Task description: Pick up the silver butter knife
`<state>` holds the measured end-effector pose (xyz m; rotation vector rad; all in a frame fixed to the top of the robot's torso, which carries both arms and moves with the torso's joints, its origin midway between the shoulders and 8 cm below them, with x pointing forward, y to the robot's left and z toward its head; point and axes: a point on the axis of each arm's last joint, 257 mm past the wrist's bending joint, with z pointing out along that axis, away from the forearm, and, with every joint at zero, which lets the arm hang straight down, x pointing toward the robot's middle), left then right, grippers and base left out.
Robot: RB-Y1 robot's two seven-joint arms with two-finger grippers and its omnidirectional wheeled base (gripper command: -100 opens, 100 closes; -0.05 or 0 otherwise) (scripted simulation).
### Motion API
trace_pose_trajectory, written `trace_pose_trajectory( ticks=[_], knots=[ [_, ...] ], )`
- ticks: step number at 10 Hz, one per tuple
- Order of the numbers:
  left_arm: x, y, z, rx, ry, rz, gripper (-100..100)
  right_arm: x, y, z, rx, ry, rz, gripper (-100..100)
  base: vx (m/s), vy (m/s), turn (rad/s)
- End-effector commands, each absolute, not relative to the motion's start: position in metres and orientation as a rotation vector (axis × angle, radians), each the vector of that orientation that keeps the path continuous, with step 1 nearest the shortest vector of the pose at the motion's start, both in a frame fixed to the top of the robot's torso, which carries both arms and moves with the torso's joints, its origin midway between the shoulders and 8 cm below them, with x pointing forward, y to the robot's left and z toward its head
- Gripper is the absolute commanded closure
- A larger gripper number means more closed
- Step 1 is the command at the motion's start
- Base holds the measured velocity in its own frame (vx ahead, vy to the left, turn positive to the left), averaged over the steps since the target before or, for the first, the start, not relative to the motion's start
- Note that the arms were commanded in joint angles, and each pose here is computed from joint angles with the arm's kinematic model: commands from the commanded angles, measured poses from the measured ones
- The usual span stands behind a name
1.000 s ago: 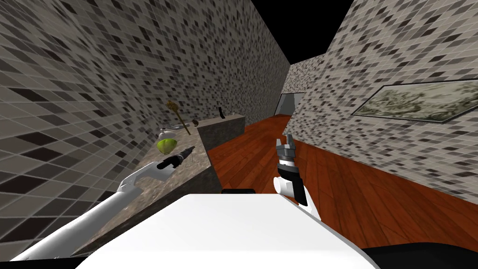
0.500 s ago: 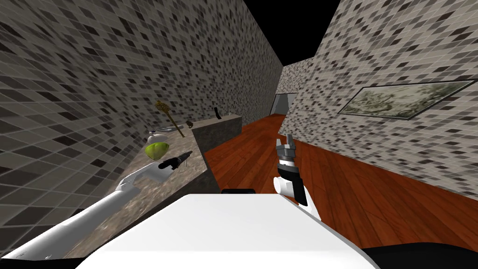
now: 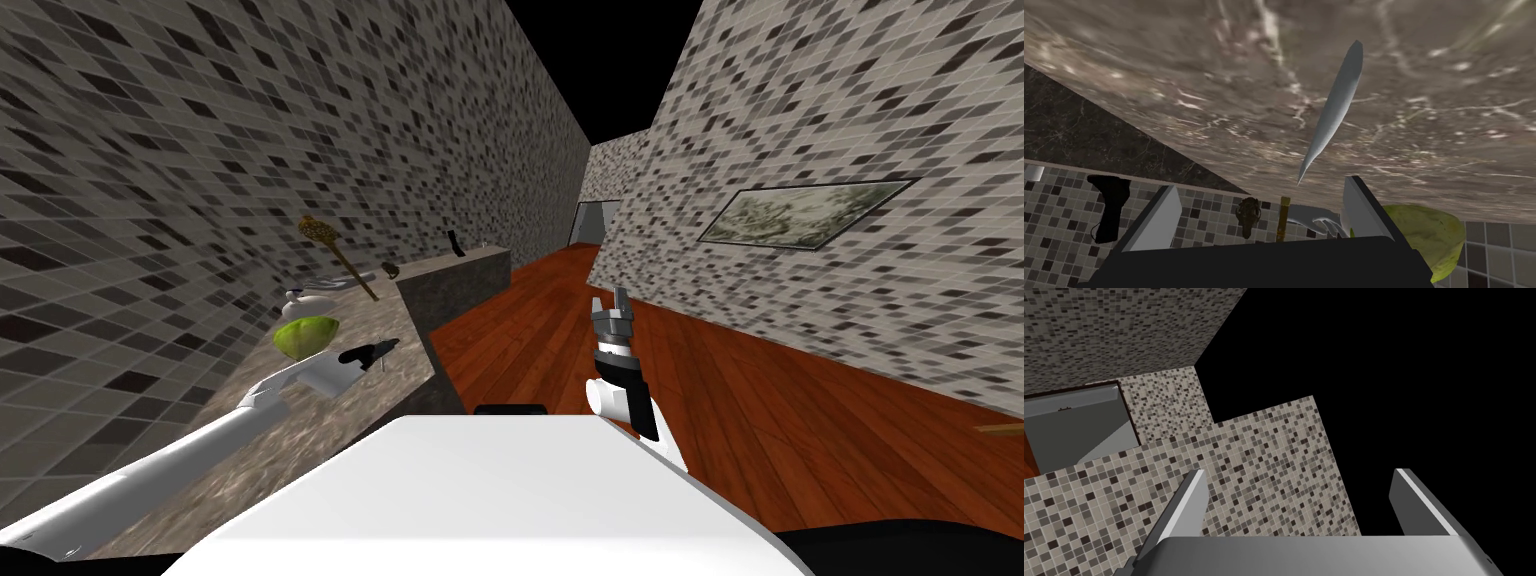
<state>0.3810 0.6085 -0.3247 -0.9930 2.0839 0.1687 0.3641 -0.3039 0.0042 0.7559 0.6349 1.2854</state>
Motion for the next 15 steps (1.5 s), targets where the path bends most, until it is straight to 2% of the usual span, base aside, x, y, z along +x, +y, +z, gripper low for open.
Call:
trace_pose_trajectory(
  ticks=[1, 4, 5, 6, 7, 12, 13, 15],
  knots=[
    [0.365, 0.628, -0.331, -1.004, 2.127, 0.265, -100, 0.364, -0.304, 0.004, 0.756, 0.635, 1.285, 0, 0.051, 0.011, -0.101],
    [0.341, 0.65, -0.338, -1.015, 2.174, 0.38, -100, 0.364, -0.304, 0.004, 0.756, 0.635, 1.285, 0, 0.03, 0.007, -0.09],
    [0.344, 0.645, -0.336, -1.011, 2.165, 0.356, -100, 0.364, -0.304, 0.004, 0.756, 0.635, 1.285, 0, 0.01, 0.002, -0.007],
    [0.343, 0.645, -0.337, -1.013, 2.168, 0.362, 0, 0.364, -0.304, 0.004, 0.756, 0.635, 1.285, 0, 0.0, 0.0, 0.0],
    [0.345, 0.637, -0.342, -0.993, 2.176, 0.353, -100, 0.364, -0.304, 0.004, 0.756, 0.635, 1.285, 0, 0.045, 0.026, 0.108],
    [0.349, 0.623, -0.353, -0.96, 2.189, 0.338, -100, 0.364, -0.304, 0.004, 0.756, 0.635, 1.285, 0, 0.078, 0.033, 0.086],
    [0.349, 0.622, -0.353, -0.957, 2.191, 0.339, 100, 0.364, -0.304, 0.004, 0.756, 0.635, 1.285, 0, 0.007, 0.002, -0.005],
    [0.347, 0.624, -0.353, -0.958, 2.192, 0.347, 100, 0.364, -0.304, 0.004, 0.756, 0.635, 1.285, 0, 0.0, 0.002, 0.01]
  ],
)
